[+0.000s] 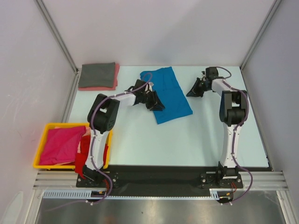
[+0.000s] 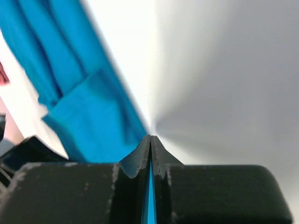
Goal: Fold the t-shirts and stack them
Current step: Fold the tshirt
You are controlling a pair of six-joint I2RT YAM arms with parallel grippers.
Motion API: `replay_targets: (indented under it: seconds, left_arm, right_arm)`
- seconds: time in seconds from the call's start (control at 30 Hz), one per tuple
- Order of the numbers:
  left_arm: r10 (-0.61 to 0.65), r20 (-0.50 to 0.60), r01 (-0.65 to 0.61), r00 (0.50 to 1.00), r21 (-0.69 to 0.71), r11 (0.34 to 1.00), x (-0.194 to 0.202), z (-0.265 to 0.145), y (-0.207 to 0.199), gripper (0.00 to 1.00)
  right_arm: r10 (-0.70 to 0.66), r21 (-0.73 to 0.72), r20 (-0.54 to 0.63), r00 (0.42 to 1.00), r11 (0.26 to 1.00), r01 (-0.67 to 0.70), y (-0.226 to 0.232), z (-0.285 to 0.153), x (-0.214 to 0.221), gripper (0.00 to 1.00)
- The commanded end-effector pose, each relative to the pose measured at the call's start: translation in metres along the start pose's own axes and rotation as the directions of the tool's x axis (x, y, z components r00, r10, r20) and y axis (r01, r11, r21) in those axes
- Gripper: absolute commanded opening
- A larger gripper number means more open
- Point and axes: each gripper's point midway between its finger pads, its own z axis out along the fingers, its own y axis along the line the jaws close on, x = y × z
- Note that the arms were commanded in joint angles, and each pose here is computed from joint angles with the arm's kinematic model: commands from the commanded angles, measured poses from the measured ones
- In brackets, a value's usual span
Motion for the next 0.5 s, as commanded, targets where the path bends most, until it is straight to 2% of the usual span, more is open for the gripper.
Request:
replay_targets:
  seconds: [0.0,0.07,0.2,0.27,0.33,0.47]
  left_arm:
    - [0.088,0.05,-0.088,0.995,-0.01,0.996,-0.017,-0.014,-0.013,0.36]
    - [0.14,0.076,-0.14,0.987,-0.004,0.99,-0.024,-0.03,-0.034,0.37]
    - [0.19,0.066,-0.192,0.98,0.022,0.981,-0.015,-0.058,-0.06,0.42]
    - [0.164,0.046,-0.166,0.985,0.054,0.985,-0.004,-0.059,-0.063,0.42]
    - [0.138,0.038,-0.142,0.99,0.142,0.98,0.006,-0.059,-0.082,0.42]
    - [0.049,-0.036,-0.043,0.998,0.14,0.989,0.036,-0.043,-0.058,0.37]
  right_arm:
    - [0.027,-0.048,0.057,0.998,0.999,-0.024,-0.013,-0.007,-0.035,0.06]
    - [0.041,-0.048,0.069,0.997,0.998,-0.038,-0.018,-0.019,-0.04,0.06]
    - [-0.003,-0.109,0.089,0.996,0.994,0.012,0.016,-0.064,-0.031,0.07]
    - [-0.003,-0.164,0.073,0.997,0.986,0.015,0.033,-0.07,-0.014,0.07]
    - [-0.039,-0.245,0.053,0.998,0.968,0.051,0.072,-0.079,0.006,0.08]
    - [-0.087,-0.321,-0.083,0.993,0.945,0.056,0.104,-0.066,0.062,0.08]
